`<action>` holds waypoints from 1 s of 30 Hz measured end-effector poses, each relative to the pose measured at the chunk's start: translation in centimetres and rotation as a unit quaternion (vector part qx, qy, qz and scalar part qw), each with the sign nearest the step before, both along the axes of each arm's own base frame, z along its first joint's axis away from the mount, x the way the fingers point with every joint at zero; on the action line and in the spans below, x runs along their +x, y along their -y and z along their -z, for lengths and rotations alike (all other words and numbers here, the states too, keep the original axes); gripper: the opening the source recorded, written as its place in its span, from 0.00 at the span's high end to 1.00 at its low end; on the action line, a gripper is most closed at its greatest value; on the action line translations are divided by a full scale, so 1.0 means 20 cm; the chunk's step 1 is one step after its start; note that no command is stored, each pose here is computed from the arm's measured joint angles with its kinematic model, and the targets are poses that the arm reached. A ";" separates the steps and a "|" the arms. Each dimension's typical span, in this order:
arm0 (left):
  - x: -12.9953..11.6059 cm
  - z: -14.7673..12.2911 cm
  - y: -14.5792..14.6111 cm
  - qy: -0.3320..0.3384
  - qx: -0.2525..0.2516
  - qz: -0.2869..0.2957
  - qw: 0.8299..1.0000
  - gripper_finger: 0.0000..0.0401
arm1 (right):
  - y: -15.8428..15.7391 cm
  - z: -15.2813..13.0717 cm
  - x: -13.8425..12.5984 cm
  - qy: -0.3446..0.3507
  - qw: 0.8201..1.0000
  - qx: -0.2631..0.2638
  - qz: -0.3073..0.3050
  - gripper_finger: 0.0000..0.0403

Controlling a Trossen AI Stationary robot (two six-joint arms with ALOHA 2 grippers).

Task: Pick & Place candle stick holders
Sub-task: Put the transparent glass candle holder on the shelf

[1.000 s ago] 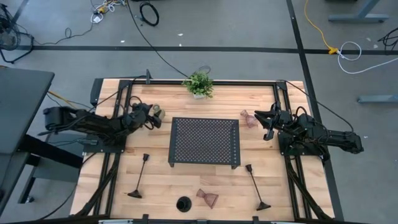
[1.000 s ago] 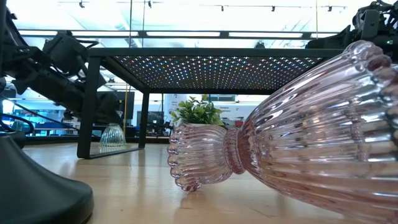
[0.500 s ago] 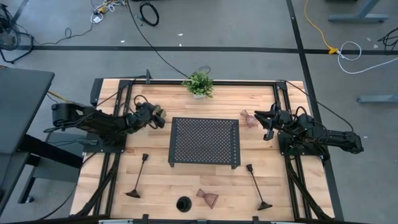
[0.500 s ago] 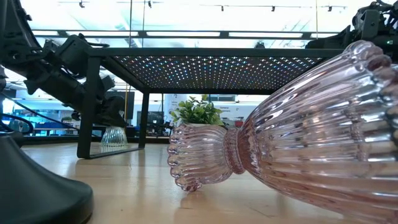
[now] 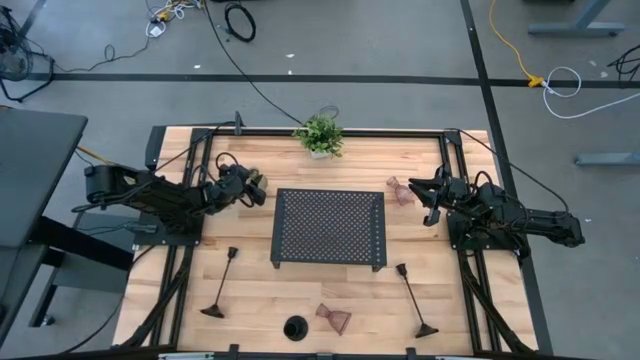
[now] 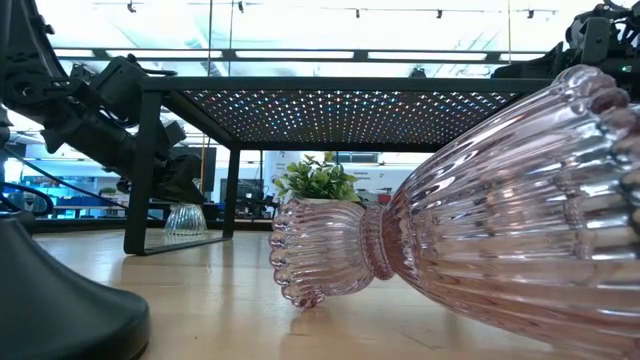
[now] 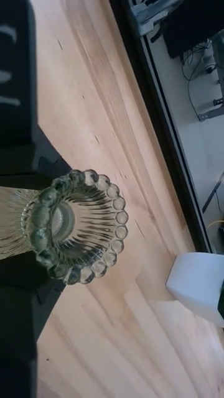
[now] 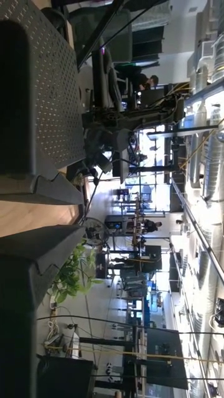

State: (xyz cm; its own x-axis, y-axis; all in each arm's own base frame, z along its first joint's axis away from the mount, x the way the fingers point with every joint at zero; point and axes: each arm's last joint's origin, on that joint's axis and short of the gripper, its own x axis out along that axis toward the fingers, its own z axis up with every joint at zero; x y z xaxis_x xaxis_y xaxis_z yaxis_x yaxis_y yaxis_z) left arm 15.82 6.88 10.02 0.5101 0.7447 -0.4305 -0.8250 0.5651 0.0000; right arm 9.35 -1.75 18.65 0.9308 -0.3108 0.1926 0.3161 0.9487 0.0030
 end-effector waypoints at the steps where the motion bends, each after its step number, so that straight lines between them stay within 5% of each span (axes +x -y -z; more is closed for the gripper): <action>1: 0.00 0.00 0.00 -0.003 0.002 0.003 1.000 0.68 | 0.00 0.00 0.00 0.000 1.000 0.000 0.000 0.84; 19: -0.02 -0.08 0.02 0.020 0.015 0.043 0.999 0.68 | 0.00 0.01 0.00 -0.015 1.000 0.004 0.001 0.84; 30: -0.01 -0.25 0.02 0.021 0.008 0.061 0.998 0.68 | 0.00 0.01 0.00 -0.011 1.000 0.015 -0.001 0.84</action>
State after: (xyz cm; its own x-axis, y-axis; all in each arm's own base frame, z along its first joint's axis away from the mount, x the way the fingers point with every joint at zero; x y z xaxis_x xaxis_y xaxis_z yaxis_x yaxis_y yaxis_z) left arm 15.55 6.48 14.95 0.6149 0.6819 -0.3961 -0.7492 0.6620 -0.0232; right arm 9.39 -1.77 18.38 0.9351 -0.3143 0.1637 0.3147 0.9489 0.0241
